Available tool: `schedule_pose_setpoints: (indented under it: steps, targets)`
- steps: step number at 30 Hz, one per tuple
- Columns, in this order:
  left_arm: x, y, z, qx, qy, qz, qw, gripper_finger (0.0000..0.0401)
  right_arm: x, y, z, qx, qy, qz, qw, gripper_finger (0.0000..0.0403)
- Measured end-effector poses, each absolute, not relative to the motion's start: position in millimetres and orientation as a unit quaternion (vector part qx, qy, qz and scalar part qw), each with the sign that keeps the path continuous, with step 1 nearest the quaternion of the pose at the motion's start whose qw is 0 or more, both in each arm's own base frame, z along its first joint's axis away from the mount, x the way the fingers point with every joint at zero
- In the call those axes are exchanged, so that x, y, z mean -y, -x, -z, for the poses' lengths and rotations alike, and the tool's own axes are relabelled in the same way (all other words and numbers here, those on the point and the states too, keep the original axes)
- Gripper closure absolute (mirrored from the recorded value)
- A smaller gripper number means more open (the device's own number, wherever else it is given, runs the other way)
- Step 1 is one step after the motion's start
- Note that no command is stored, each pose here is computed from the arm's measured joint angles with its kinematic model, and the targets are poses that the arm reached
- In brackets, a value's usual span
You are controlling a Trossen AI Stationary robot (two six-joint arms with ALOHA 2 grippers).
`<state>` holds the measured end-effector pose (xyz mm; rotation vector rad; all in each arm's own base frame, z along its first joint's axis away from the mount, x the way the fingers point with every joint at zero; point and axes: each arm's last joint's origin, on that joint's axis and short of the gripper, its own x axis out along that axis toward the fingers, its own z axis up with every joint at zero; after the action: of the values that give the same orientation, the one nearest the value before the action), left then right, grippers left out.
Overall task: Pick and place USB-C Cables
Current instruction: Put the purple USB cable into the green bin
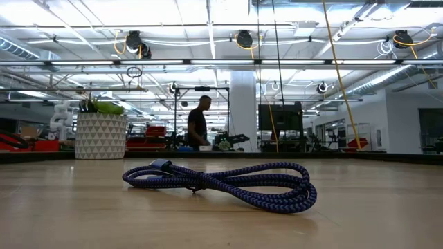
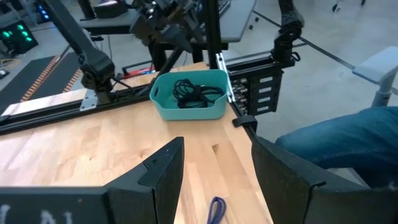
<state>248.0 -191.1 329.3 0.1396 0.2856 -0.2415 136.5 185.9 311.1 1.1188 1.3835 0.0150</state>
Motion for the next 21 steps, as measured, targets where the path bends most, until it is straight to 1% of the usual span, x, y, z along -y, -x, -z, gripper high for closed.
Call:
schedule_pose_setpoints:
  steps: [6,11,16,18,21]
  targets:
    - [185,-253,-330,-0.142,-0.049,0.105,0.983,0.0210,-187,-156,-322,-0.554,-0.452,-0.020,0.698,0.0227]
    - [182,-255,-330,-0.143,-0.042,0.098,0.984,0.0210,-187,-169,-338,-0.523,-0.404,-0.022,0.750,0.0227]
    - [182,-255,-330,-0.144,-0.042,0.098,0.984,0.0210,-186,-181,-355,-0.470,-0.333,-0.010,0.818,0.0228]
    - [182,-255,-330,-0.144,-0.042,0.098,0.984,0.0210,-186,-185,-357,-0.447,-0.298,-0.004,0.843,0.0230]
    - [182,-255,-330,-0.144,-0.042,0.098,0.984,0.0210,-185,-189,-356,-0.424,-0.255,0.006,0.869,0.0238]
